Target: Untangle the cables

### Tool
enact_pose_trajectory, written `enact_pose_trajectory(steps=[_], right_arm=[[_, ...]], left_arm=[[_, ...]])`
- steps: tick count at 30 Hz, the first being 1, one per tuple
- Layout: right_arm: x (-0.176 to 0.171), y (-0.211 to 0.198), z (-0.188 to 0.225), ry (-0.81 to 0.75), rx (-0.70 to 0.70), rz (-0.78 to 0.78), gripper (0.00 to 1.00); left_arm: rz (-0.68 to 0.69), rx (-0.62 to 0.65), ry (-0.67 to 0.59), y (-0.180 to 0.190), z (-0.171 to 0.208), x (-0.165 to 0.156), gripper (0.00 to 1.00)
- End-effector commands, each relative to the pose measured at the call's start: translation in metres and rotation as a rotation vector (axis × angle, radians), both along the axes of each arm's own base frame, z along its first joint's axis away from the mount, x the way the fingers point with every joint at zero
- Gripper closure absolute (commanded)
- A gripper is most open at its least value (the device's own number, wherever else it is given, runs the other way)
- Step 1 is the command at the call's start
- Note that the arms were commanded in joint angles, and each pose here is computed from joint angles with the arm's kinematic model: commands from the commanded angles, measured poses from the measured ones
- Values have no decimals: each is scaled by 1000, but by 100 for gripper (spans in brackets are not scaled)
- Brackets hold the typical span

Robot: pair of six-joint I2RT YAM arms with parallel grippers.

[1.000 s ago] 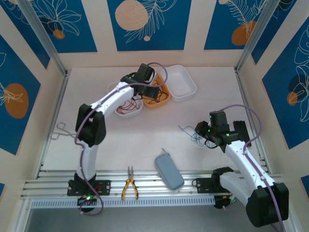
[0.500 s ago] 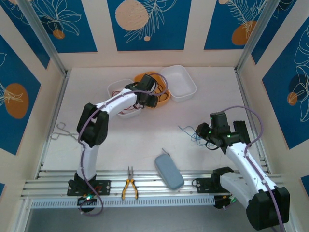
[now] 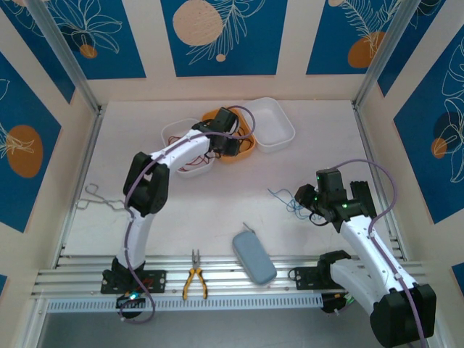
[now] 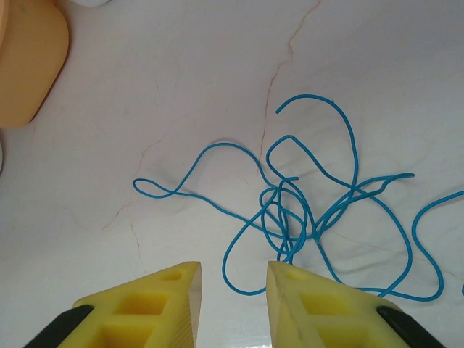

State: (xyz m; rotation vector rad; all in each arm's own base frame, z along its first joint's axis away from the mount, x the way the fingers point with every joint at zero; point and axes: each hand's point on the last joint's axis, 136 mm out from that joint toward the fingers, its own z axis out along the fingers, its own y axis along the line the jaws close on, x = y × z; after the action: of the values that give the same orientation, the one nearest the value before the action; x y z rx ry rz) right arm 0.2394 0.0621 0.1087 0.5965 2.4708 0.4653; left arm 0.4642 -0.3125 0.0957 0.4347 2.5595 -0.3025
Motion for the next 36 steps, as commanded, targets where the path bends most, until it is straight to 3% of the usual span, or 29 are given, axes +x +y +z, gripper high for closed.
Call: enact_pose_trajectory(steps=[1, 10, 16, 22, 28, 34, 36], right_arm=[[-4, -2, 2, 0, -2, -13, 70], [-2, -2, 5, -10, -7, -12, 70], [-6, -8, 4, 15, -32, -31, 69], [-13, -21, -6, 84, -82, -95, 69], [-10, -23, -18, 144, -83, -131, 65], [8, -27, -29, 165, -79, -196, 58], [13, -30, -34, 171, -87, -222, 56]], left_arm=[[8, 0, 39, 6, -9, 5, 64], [16, -29, 53, 5, -14, 14, 66], [5, -69, 1, -1, 13, 21, 61], [-17, -160, -95, -5, 69, 17, 48], [-89, -246, -209, -7, 118, -13, 29], [-62, -295, -330, 9, 132, -46, 2], [-50, -313, -351, 16, 134, -54, 0]])
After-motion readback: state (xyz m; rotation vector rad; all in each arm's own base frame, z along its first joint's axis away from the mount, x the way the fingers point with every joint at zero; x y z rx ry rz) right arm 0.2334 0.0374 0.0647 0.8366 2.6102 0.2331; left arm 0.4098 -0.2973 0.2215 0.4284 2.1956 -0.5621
